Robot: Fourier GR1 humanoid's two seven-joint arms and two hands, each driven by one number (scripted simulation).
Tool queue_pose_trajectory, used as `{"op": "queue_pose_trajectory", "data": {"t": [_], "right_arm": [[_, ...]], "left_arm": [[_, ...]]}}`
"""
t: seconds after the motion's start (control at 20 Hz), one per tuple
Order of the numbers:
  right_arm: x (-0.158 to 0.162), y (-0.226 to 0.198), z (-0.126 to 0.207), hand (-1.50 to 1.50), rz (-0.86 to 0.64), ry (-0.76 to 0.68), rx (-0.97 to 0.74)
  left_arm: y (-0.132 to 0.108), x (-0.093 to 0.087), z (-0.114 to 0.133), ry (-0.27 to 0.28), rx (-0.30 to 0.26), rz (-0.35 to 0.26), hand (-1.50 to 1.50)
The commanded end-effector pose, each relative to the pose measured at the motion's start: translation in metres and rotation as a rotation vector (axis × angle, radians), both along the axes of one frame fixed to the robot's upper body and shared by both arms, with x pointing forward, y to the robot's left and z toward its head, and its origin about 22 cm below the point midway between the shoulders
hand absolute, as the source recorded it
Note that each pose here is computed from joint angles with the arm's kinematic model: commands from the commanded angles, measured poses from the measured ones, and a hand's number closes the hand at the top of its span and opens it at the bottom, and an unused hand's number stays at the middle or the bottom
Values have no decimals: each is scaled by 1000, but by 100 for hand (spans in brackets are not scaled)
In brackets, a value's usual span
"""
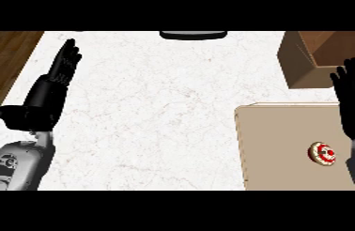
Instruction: Pick the cupcake from the tray and place it in the cardboard box
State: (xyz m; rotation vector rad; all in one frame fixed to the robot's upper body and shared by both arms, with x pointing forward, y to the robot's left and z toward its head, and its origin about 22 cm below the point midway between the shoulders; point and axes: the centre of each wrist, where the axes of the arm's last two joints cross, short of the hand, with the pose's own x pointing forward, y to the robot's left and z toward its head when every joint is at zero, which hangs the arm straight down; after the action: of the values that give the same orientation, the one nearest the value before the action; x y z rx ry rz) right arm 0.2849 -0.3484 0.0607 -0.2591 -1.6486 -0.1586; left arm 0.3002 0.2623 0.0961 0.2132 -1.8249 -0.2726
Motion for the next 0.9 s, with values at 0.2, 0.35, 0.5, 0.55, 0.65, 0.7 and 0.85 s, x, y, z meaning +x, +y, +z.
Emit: {"op": "queue_pose_trajectory", "data": {"t": [0.2, 0.35, 0.5, 0.55, 0.65, 0.7, 0.85], "right_arm": [[-34, -57, 20, -150, 307, -16, -52], [-39, -96, 37, -150, -86, -229, -268], [-78, -112, 14, -150, 77, -399, -252], [-82, -108, 12, -150, 122, -450, -265], [-92, -125, 32, -150, 201, -468, -324], [-108, -116, 16, -150, 233, -472, -355], [-107, -126, 47, -150, 325, -318, -522]], "left_arm": [[41, -34, -44, 267, -183, 131, 0], [30, -38, -56, 360, -274, 141, 0], [51, -53, -54, 378, -297, 151, 0], [51, -50, -59, 371, -298, 167, 0], [56, -51, -51, 384, -300, 143, 0], [56, -56, -61, 390, -296, 160, 0], [57, -44, -47, 371, -308, 138, 0]]}}
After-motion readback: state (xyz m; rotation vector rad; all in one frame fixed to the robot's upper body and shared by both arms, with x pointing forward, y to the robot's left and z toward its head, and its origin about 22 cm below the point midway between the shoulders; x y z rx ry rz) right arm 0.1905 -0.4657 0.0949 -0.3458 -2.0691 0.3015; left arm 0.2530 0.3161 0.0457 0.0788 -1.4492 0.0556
